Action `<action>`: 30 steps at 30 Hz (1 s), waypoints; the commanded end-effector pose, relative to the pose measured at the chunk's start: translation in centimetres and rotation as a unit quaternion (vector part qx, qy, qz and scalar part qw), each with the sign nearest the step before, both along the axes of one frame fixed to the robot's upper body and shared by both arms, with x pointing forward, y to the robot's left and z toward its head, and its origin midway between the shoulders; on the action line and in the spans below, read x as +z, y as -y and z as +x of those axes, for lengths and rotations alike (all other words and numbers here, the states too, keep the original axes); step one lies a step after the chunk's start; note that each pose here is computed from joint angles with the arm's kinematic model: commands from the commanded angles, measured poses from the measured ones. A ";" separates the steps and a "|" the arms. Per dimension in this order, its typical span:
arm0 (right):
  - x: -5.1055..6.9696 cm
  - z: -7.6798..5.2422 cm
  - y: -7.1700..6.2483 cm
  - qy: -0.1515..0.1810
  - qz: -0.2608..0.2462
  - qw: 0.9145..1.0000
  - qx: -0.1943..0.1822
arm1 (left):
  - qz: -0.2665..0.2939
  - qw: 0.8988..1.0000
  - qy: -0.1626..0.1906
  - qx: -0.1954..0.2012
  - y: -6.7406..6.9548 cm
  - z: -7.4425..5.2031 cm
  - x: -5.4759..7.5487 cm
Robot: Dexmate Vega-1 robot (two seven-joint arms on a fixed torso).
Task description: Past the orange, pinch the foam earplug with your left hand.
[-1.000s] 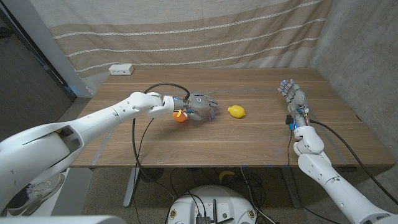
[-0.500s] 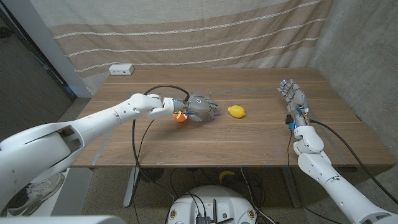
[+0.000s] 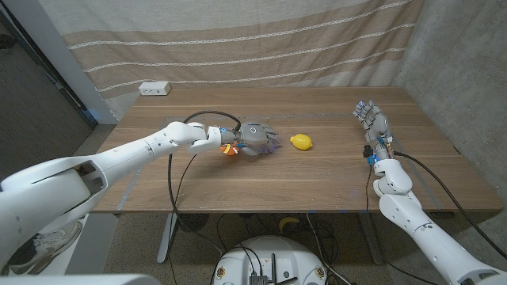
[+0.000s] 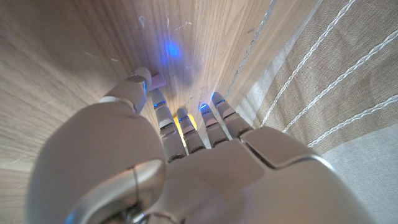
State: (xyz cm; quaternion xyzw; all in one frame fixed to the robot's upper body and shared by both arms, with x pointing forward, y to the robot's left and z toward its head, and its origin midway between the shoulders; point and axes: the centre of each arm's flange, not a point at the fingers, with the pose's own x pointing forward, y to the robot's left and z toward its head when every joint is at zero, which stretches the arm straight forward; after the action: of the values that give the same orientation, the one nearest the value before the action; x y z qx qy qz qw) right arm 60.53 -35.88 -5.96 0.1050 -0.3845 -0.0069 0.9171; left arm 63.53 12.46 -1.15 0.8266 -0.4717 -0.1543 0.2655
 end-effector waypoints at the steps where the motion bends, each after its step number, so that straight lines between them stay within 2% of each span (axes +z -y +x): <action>1: 0.1 0.0 0.1 -0.001 0.001 1.000 -0.004 | 0.011 1.000 0.001 0.008 -0.1 0.9 -0.8; 12: 0.4 0.0 0.2 0.001 -0.002 1.000 -0.009 | 0.016 1.000 -0.011 0.024 -0.3 1.8 -1.3; 20: 0.6 0.2 0.1 0.000 -0.004 1.000 -0.012 | 0.001 1.000 -0.026 0.017 -0.7 2.1 -1.7; 25: 0.7 0.3 0.1 -0.001 -0.005 1.000 -0.013 | -0.024 0.999 -0.034 0.000 -0.9 2.1 -1.6; 30: 0.7 0.4 0.0 -0.002 -0.004 1.000 -0.015 | -0.073 0.996 -0.042 -0.021 -1.1 2.2 -0.8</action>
State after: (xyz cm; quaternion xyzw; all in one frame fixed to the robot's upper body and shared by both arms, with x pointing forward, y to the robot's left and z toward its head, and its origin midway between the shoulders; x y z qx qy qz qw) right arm 60.67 -35.99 -5.36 0.0976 -0.3864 -0.0153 0.9170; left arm 65.58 13.18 -2.22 0.8255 -0.4587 -0.1632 0.2855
